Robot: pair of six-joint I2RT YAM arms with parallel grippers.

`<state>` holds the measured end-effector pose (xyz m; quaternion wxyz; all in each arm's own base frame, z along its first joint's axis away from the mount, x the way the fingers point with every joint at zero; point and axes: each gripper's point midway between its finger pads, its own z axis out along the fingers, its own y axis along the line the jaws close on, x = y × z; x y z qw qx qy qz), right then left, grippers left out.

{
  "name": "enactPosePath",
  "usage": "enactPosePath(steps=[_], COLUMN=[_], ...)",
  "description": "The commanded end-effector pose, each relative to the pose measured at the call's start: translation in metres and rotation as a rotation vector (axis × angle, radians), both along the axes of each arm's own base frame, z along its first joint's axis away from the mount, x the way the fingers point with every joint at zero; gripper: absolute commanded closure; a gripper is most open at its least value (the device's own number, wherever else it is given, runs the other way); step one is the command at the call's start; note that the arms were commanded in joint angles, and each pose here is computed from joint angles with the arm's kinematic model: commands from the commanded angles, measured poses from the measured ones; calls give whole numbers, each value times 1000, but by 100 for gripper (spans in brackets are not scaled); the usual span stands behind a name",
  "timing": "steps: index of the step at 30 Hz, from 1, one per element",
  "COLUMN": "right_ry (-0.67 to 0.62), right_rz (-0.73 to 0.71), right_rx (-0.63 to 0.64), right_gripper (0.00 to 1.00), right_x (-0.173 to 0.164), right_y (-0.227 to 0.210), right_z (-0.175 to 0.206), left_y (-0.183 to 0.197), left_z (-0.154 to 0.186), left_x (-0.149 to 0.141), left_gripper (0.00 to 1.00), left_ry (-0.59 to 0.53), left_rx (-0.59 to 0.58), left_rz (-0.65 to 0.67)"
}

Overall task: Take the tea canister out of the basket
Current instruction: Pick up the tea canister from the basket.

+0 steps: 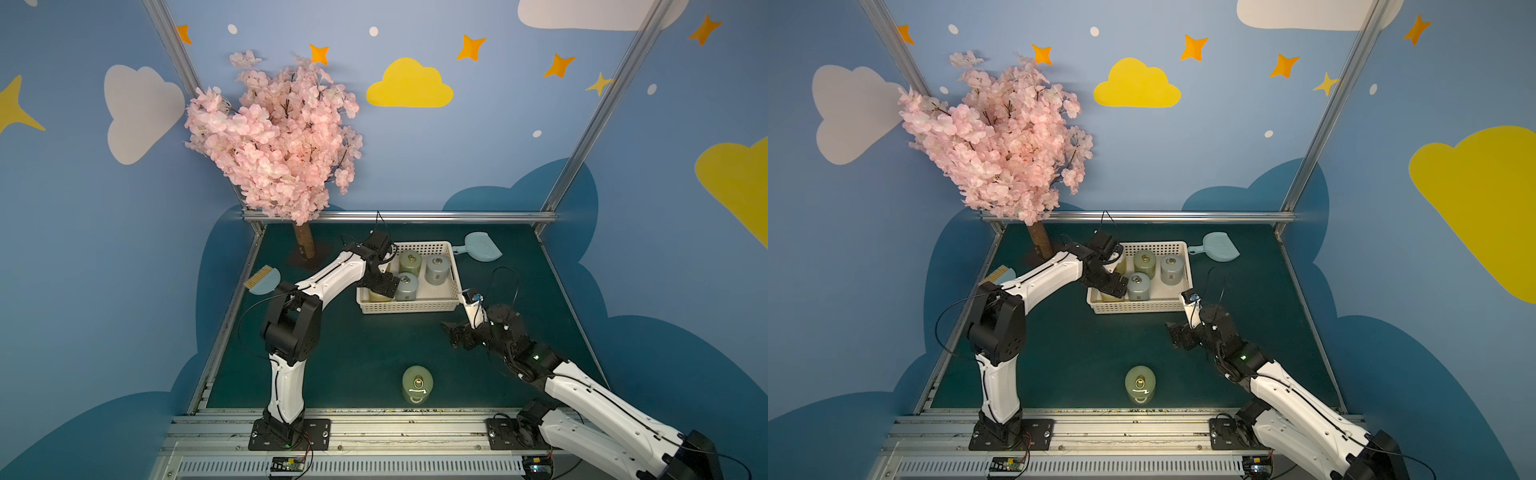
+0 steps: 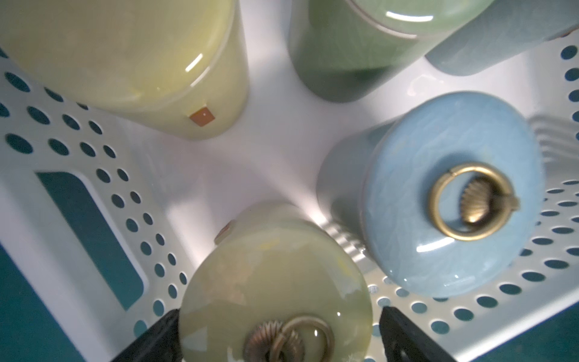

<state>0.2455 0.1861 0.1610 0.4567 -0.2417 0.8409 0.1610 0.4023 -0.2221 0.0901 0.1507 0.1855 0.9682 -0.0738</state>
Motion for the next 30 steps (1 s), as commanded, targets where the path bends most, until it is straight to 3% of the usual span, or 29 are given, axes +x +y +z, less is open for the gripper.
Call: enactPosePath(steps=[1, 11, 21, 30], right_ry=[-21, -18, -15, -11], right_rz=[3, 7, 4, 4], right_rx=[15, 11, 10, 7], right_gripper=[1, 2, 2, 2], right_x=[3, 4, 4, 3], right_y=[2, 3, 3, 3], right_z=[7, 5, 5, 4], left_y=[-1, 2, 2, -1], left_z=[-2, -8, -8, 12], left_x=[1, 4, 6, 9], left_gripper=[5, 12, 30, 46], left_ry=[8, 7, -3, -63], left_rx=[13, 39, 37, -6], left_rz=[-12, -3, -2, 6])
